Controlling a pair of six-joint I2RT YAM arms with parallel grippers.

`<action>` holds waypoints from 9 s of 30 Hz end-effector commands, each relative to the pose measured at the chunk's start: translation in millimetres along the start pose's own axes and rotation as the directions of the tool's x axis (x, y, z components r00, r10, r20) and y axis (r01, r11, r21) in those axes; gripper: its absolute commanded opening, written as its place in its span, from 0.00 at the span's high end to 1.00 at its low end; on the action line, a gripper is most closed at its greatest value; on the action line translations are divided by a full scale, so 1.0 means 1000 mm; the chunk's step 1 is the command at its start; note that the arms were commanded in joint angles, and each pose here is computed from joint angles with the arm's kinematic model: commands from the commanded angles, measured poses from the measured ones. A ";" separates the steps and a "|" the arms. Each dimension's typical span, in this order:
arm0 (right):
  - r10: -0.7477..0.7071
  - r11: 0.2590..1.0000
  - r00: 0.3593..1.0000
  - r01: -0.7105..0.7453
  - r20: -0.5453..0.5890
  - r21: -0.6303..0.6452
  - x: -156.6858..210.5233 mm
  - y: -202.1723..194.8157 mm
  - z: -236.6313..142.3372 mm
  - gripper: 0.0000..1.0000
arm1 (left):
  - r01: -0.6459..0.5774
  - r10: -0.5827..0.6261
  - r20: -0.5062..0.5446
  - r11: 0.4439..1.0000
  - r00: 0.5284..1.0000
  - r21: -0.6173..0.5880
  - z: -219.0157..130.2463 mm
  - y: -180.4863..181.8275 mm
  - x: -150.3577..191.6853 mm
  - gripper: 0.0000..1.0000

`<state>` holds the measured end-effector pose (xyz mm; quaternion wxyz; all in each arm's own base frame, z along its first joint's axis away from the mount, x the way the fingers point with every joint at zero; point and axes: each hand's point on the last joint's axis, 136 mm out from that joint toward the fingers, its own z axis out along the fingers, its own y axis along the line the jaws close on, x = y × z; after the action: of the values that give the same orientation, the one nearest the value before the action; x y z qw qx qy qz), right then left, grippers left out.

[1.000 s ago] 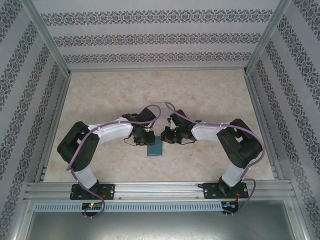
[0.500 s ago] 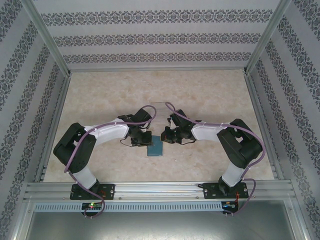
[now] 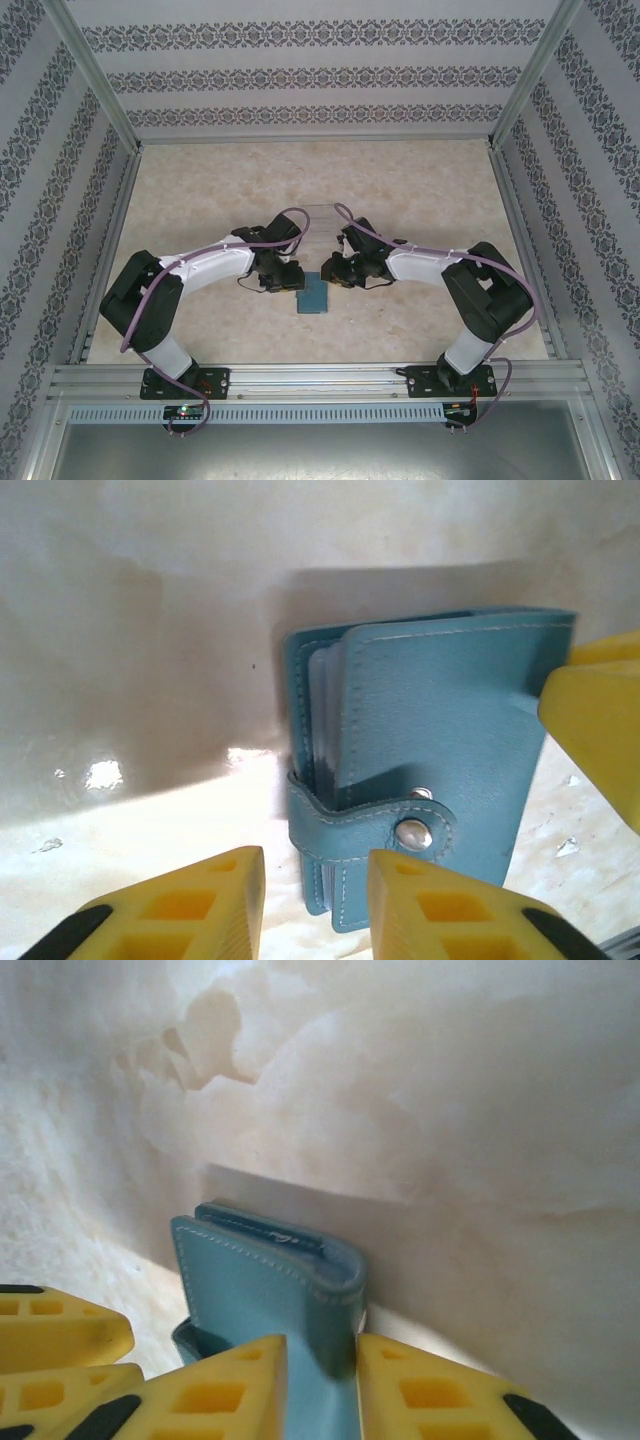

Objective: Take the credit cards out of the card holder

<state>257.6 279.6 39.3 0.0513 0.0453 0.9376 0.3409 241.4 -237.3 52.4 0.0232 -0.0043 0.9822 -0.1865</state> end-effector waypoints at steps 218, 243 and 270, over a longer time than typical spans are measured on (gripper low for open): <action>-0.273 0.767 0.950 0.310 -0.151 0.562 -0.003 0.001 -0.046 0.61 | 0.187 -0.200 0.059 0.967 0.978 0.173 0.008 0.052 0.005 0.95; -0.161 0.919 0.982 0.186 -0.100 0.349 -0.003 -0.021 -0.030 0.93 | 0.189 -0.203 0.072 0.968 0.977 0.167 0.001 0.042 -0.015 0.94; -0.277 0.720 0.946 0.321 -0.169 0.615 -0.007 -0.076 -0.044 0.32 | 0.205 -0.206 0.017 0.978 0.978 0.043 0.010 0.057 -0.018 0.85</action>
<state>266.5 215.3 37.5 0.0751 -0.0867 0.9915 0.0617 261.6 -194.6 24.8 0.0261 -0.1019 0.9699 -0.2195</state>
